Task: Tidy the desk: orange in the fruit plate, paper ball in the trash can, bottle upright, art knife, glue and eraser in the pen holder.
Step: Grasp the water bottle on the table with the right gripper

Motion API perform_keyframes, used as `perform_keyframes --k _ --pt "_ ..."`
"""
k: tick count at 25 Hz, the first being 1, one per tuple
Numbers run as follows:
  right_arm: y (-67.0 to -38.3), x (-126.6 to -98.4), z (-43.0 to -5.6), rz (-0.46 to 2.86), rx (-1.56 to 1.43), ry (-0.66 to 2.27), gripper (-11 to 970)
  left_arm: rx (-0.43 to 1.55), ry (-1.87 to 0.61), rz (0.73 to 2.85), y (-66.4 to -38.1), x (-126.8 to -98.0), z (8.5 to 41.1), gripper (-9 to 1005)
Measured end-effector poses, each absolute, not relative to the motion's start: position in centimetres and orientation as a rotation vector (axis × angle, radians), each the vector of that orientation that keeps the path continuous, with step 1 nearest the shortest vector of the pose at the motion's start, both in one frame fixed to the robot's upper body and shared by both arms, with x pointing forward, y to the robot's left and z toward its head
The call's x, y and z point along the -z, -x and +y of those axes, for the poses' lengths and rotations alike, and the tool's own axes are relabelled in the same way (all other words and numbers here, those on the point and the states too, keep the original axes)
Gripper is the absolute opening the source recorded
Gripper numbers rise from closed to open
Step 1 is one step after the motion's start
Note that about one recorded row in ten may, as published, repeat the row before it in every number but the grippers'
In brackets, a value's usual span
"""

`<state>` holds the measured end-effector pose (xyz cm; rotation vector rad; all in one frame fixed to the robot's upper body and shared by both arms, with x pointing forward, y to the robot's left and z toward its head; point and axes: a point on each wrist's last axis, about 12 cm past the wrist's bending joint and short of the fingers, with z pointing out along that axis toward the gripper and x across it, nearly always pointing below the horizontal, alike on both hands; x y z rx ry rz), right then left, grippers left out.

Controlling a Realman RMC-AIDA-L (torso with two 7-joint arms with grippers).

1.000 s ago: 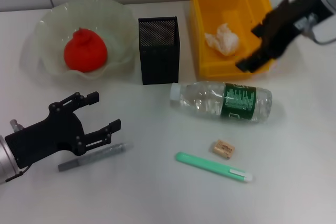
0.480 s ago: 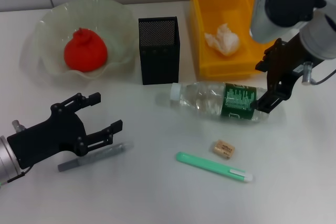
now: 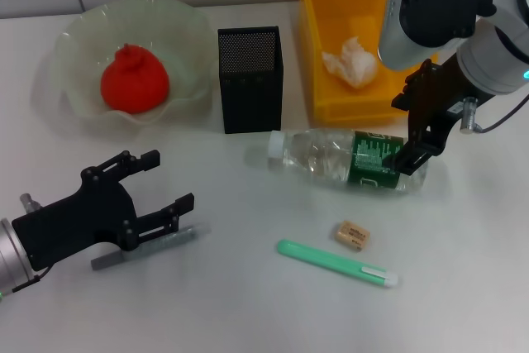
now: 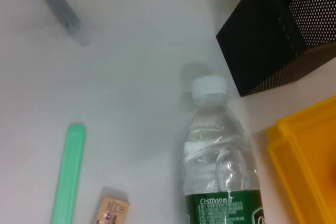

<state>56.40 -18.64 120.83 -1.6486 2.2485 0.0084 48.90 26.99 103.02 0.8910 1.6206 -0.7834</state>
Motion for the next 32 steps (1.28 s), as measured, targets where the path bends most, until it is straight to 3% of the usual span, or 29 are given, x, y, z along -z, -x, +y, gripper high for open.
perform_keyframes --k 32 --pt "-57.6 -116.3 -17.3 2.305 -0.013 1.646 853 0.788 -0.911 1.62 -49.0 -102.9 26.6 830"
